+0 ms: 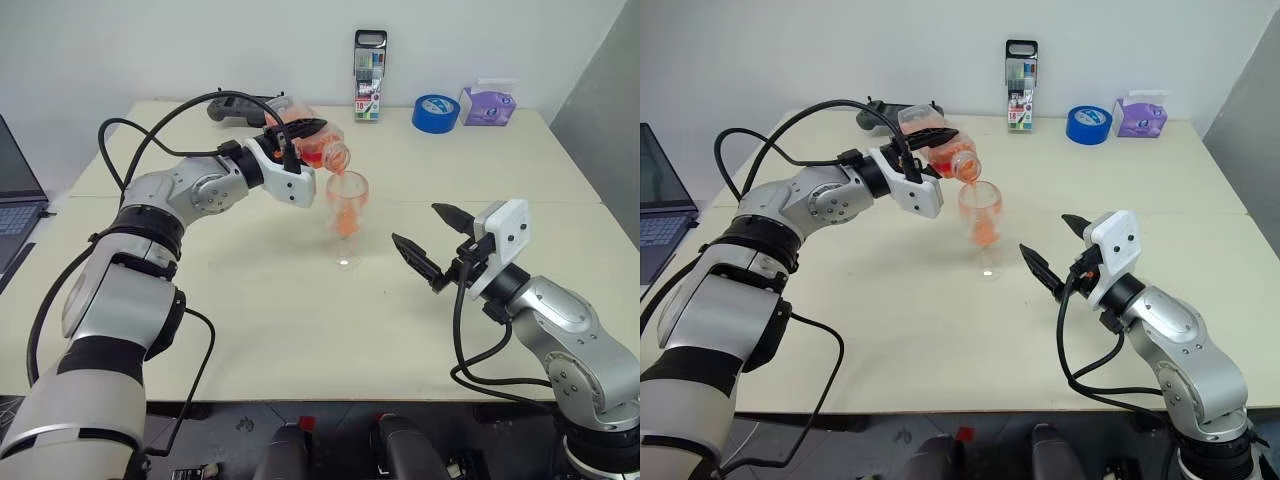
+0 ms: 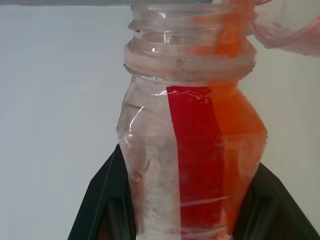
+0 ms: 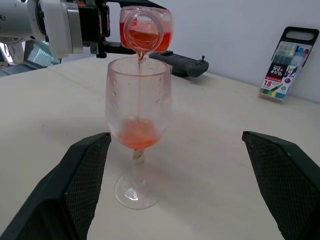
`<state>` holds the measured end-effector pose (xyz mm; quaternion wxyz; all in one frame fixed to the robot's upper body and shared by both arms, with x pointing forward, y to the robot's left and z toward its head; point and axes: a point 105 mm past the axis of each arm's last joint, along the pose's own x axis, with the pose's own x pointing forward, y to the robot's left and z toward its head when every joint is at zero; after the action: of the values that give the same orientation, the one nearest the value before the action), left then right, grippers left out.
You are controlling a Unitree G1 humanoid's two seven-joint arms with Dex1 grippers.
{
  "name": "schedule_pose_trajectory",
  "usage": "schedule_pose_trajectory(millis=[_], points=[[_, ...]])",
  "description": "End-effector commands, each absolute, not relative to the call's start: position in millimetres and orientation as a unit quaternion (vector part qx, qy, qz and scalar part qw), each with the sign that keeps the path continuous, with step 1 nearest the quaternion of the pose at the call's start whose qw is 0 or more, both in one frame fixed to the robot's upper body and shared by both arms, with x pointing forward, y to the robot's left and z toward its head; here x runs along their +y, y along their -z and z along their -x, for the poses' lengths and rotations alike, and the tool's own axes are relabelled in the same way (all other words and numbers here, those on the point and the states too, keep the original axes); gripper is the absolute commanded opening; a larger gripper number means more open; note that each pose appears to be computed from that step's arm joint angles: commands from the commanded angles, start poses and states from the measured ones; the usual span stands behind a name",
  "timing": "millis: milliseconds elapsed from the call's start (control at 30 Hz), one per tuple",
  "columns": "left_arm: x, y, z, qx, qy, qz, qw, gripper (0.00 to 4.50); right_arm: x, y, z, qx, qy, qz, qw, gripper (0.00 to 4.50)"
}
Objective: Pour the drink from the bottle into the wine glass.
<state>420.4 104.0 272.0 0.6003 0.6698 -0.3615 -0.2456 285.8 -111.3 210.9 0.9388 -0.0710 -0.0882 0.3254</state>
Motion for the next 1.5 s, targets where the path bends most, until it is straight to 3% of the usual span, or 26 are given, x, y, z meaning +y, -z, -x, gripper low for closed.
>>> schedule_pose_trajectory(millis=[33, 1500], points=[[105, -299, -417, -0.393, 0.218, -0.668, 0.593, 1.79, -110, -221, -282, -0.113, -0.325, 0.080, 0.935, 4.50], [114, -309, -420, -0.390, 0.193, -0.689, 0.580, 1.79, -97, -218, -277, -0.110, -0.365, 0.083, 0.921, 4.50]])
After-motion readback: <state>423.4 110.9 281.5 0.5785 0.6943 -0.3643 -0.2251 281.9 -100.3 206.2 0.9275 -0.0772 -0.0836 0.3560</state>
